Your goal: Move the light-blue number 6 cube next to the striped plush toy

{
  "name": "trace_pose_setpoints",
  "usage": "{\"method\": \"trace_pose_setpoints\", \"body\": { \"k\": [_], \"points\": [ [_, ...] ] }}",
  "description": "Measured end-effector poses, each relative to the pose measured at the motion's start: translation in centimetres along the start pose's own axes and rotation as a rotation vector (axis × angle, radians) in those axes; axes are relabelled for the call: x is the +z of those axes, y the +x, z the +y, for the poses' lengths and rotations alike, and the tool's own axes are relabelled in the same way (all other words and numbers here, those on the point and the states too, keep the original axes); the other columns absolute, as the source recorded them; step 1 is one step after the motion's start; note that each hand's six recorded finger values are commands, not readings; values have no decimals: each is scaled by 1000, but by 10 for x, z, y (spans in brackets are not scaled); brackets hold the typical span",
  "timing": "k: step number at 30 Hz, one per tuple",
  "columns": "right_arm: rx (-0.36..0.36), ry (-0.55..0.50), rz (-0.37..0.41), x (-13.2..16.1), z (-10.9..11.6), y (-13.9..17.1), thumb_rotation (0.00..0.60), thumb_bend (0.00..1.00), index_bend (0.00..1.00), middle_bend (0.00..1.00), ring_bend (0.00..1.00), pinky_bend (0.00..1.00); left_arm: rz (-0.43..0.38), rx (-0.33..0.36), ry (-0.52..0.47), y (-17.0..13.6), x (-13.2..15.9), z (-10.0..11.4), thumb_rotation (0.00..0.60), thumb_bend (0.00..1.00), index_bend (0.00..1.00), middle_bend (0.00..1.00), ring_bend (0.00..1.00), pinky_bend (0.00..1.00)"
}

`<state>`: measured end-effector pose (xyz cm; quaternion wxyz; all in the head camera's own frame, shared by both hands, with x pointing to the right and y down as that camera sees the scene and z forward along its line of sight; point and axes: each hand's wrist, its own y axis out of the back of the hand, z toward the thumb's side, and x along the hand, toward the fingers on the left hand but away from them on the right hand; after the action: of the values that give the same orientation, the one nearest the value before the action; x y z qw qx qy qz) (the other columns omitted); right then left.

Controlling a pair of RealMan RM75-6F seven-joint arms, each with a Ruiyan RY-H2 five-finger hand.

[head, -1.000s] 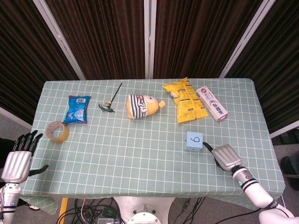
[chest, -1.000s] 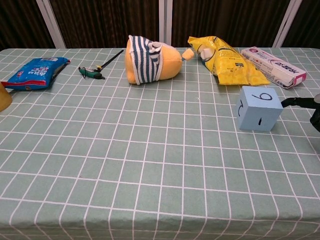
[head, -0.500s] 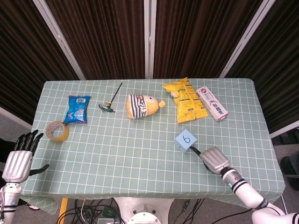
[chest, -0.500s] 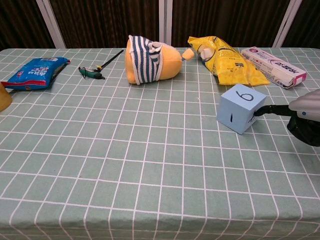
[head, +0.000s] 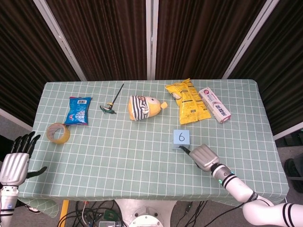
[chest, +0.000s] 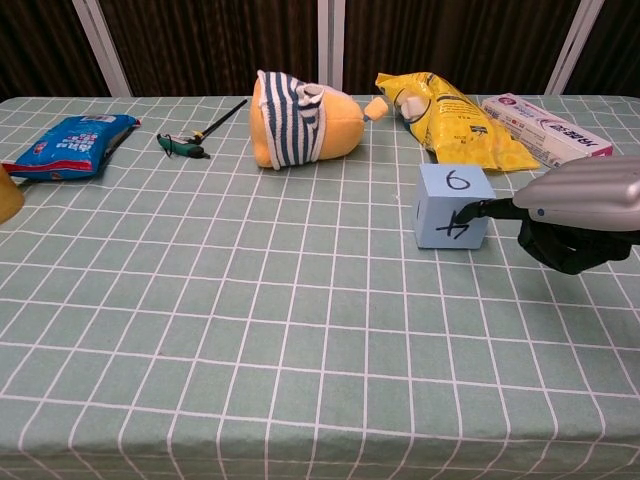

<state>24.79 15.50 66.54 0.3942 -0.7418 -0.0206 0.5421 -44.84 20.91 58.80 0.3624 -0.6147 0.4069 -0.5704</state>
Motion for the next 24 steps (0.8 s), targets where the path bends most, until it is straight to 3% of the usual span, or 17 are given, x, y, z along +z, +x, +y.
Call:
{"method": "trace_pose_setpoints", "body": {
  "k": [10,24],
  "points": [
    [35,61,27,24,27,-21,600,1000,180,908,795,686,7,0,8,-1,-7,2,600,0,70,0,0,43],
    [51,129,-11,37,58,-26,600,1000,203,909,798,688,7,-1,4,-1,-9,4,600,0,70,0,0,43]
  ]
}}
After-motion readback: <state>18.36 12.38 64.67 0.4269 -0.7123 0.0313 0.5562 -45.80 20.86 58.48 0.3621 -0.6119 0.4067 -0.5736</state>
